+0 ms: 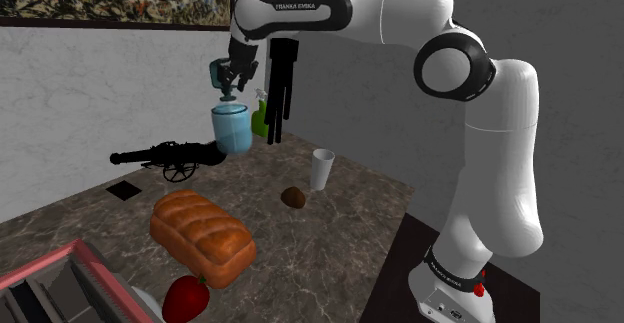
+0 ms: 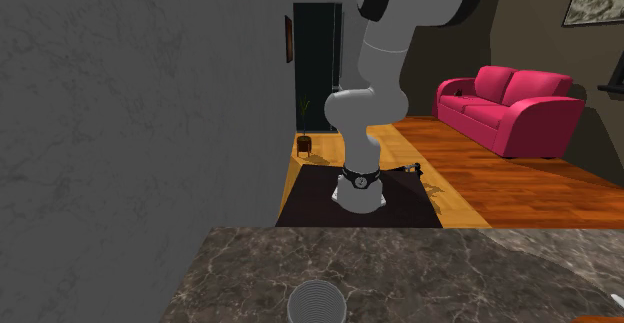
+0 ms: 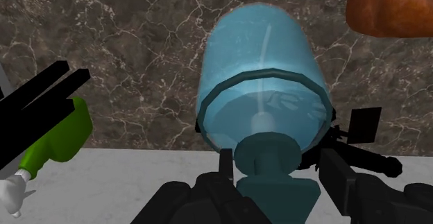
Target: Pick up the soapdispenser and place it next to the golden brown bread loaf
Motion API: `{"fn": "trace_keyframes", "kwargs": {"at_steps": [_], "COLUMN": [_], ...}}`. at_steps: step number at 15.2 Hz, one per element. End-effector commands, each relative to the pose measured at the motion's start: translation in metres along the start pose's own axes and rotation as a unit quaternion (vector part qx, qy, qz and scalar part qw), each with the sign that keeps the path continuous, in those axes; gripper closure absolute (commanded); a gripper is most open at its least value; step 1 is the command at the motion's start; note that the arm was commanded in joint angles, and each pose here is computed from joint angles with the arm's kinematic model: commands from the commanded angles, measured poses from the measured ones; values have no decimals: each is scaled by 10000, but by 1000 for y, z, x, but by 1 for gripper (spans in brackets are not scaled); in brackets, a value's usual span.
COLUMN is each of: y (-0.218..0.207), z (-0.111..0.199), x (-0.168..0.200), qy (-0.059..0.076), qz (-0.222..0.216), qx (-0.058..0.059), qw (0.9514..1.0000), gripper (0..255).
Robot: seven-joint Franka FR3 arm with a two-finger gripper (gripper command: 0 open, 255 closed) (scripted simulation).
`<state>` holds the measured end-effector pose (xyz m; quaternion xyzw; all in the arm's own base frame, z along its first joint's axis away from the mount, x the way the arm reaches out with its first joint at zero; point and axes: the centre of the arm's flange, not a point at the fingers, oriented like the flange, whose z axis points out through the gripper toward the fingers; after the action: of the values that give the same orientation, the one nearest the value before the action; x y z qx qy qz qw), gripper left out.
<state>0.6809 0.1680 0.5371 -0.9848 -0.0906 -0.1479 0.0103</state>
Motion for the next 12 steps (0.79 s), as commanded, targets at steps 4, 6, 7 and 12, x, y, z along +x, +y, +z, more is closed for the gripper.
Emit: {"fn": "trace_keyframes", "kwargs": {"at_steps": [4, 6, 7, 12], "y": [0, 0, 0, 0], "z": [24, 34, 39, 64], "x": [-9, -12, -13, -21], "qy": [10, 10, 10, 10], "qz": [0, 0, 0, 0], "qx": [1, 1, 1, 1], "qw": [10000, 10000, 10000, 10000], "gripper": [255, 255, 255, 255]}}
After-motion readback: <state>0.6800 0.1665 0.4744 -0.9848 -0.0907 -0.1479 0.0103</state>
